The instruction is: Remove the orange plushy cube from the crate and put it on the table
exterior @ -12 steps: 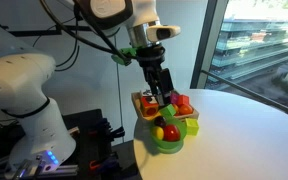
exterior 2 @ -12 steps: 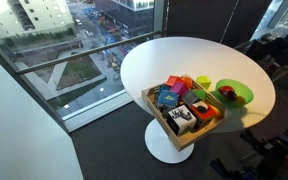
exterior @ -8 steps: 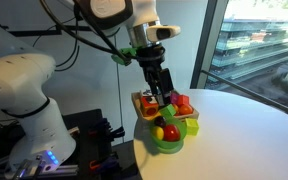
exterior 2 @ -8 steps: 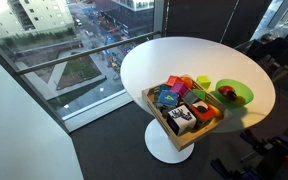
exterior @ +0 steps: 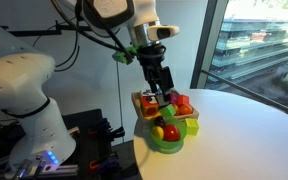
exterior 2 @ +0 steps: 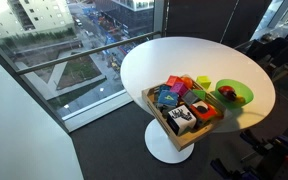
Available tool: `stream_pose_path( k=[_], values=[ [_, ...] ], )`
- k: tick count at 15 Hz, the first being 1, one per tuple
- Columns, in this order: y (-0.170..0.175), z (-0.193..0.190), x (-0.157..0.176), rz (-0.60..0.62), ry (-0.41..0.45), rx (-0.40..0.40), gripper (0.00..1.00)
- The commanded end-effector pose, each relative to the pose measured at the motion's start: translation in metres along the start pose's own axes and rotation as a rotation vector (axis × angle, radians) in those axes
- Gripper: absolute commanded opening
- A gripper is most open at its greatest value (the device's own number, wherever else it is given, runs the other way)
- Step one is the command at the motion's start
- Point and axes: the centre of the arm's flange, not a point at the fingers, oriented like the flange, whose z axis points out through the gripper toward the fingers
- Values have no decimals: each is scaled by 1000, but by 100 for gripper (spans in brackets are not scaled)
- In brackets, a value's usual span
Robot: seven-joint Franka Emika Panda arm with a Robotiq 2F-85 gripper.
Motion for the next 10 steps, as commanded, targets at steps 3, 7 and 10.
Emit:
stream_pose_path(
  k=[3, 7, 10],
  values=[
    [-29, 1, 26, -38, 38, 45, 100],
    [-53, 9, 38, -41, 48, 120, 100],
    [-75, 16, 46, -35, 36, 167, 100]
  ],
)
